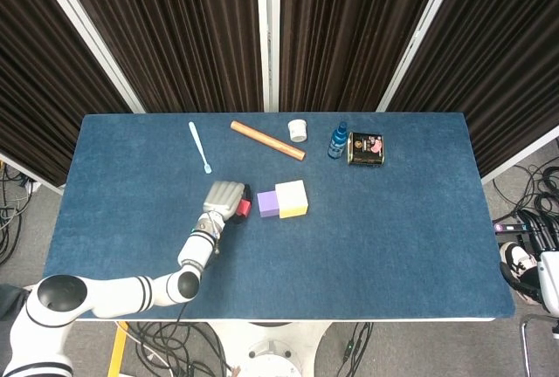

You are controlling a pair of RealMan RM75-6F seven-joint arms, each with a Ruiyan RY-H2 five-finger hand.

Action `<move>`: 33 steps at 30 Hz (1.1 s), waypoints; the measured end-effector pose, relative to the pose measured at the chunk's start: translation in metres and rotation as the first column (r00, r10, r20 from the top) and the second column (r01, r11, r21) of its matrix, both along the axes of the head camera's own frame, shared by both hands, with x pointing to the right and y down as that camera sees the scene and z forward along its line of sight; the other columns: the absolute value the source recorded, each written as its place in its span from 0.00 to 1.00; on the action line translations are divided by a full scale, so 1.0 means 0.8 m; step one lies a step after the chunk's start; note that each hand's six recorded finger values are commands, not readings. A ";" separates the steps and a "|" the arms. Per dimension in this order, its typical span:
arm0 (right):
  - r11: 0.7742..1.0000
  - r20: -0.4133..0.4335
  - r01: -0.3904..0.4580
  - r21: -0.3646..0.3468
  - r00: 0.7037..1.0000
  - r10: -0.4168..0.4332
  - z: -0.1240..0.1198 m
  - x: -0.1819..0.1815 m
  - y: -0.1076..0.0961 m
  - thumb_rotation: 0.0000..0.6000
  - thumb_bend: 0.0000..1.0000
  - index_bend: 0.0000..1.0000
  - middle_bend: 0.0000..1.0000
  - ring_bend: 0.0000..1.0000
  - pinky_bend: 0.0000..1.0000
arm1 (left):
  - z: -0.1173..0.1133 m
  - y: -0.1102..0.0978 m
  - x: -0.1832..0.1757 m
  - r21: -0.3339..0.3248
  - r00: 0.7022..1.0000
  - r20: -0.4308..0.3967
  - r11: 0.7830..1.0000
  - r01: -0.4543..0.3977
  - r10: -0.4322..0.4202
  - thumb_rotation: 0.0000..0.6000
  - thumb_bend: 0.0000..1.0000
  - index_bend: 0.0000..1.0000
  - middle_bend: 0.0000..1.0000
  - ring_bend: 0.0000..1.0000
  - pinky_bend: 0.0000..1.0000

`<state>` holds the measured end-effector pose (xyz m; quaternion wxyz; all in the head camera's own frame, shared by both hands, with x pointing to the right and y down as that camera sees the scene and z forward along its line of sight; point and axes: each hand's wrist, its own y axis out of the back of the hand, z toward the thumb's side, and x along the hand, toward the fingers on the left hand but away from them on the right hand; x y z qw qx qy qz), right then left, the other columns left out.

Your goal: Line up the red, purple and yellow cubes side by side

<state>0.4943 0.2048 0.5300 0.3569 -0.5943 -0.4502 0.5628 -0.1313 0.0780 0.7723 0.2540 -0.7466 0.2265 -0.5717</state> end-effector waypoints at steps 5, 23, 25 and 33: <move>1.000 0.000 -0.001 0.001 1.000 0.001 0.000 0.001 0.000 1.00 0.21 0.00 0.08 0.00 0.08 | -0.003 0.002 0.002 0.003 1.000 -0.004 1.000 -0.001 0.001 1.00 0.29 0.31 0.88 0.93 0.99; 1.000 0.001 0.002 0.001 1.000 -0.002 0.002 -0.001 -0.002 1.00 0.21 0.00 0.08 0.00 0.08 | -0.016 -0.023 -0.053 0.157 0.998 0.049 0.987 -0.045 0.037 1.00 0.19 0.21 0.87 0.92 0.99; 1.000 -0.002 0.001 -0.001 1.000 -0.001 0.002 -0.001 -0.002 1.00 0.21 0.00 0.08 0.00 0.08 | -0.009 -0.026 -0.055 0.161 0.998 0.053 0.986 -0.039 0.031 1.00 0.18 0.21 0.87 0.92 0.99; 1.000 -0.008 -0.003 -0.009 1.000 0.003 0.003 0.000 -0.003 1.00 0.21 0.00 0.08 0.00 0.08 | 0.009 -0.024 -0.042 0.148 1.000 0.023 0.989 -0.023 0.020 1.00 0.18 0.21 0.87 0.92 0.99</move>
